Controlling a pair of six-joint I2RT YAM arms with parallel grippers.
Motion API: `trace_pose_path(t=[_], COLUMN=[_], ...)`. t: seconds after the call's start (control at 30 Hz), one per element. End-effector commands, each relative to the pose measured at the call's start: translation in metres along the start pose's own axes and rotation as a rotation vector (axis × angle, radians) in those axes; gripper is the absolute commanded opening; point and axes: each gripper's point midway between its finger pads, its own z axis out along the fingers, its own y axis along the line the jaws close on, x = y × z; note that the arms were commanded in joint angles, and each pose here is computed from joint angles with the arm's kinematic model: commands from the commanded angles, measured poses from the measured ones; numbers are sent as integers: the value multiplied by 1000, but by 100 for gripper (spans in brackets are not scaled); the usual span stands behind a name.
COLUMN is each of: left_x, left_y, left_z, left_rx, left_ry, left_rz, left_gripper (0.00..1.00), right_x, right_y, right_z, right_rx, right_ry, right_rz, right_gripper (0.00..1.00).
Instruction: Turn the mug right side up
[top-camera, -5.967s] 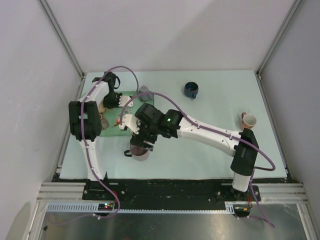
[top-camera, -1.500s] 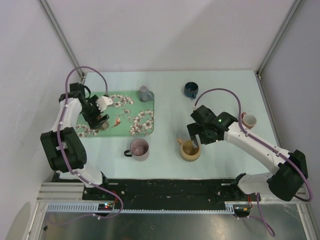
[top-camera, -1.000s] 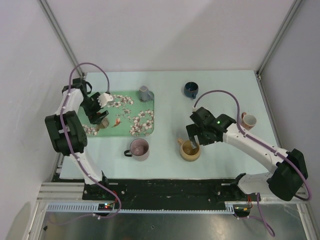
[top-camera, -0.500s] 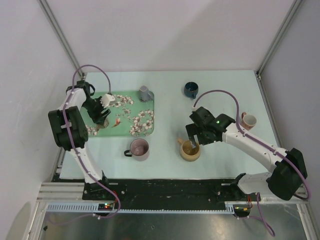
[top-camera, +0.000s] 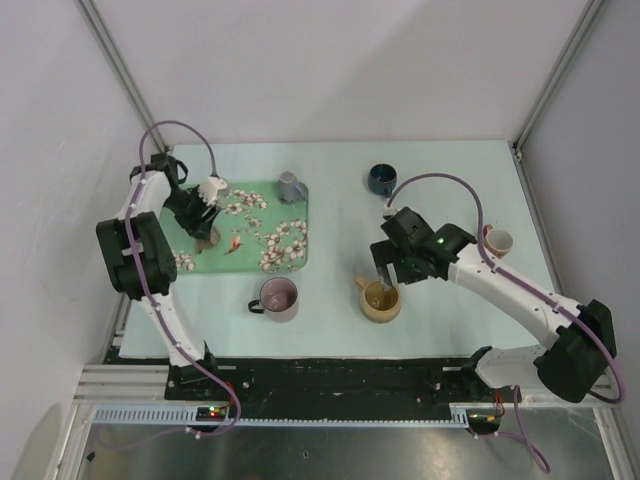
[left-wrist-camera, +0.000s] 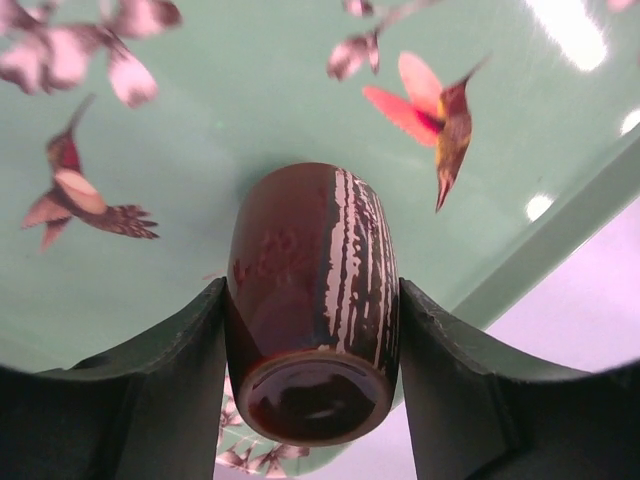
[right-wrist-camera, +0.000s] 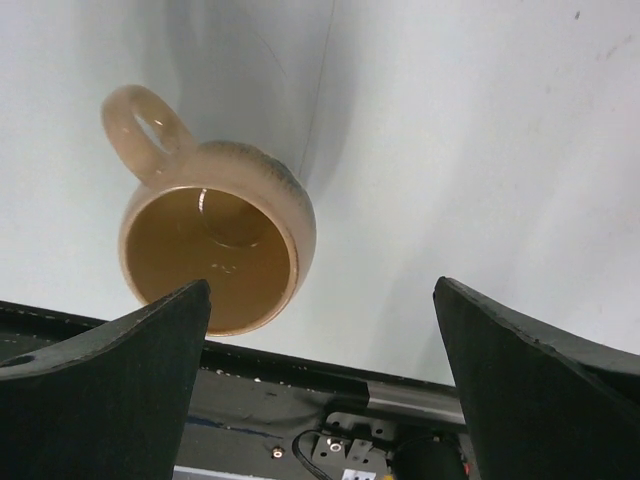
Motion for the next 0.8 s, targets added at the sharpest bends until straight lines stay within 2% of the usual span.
trace_pose_path(t=[0.0, 0.13, 0.27, 0.33, 0.43, 0.57, 0.77], left_x=[-79, -149, -219, -252, -287, -307, -311], left_y=[-7, -36, -71, -104, -159, -227, -290], left_z=[-50, -87, -136, -160, -196, -245, -283], left_rx=[-44, -24, 81, 186, 332, 523, 699], left_ry=[-254, -405, -591, -673, -760, -835, -847], left_rz=[-61, -87, -162, -170, -101, -9, 60], left_gripper=[0, 0, 0, 0, 0, 0, 0], right_x=[-49, -92, -134, -149, -173, -205, -230], right_y=[7, 16, 22, 32, 40, 43, 61], right_z=[-45, -92, -138, -153, -170, -190, -230], right_rx=[-89, -205, -278, -361, -502, -601, -719], right_ry=[-228, -503, -788, -893, -1038, -1204, -1434], right_rz=[-5, -50, -142, -209, -252, -285, -380], right_gripper=[99, 99, 99, 100, 99, 96, 93])
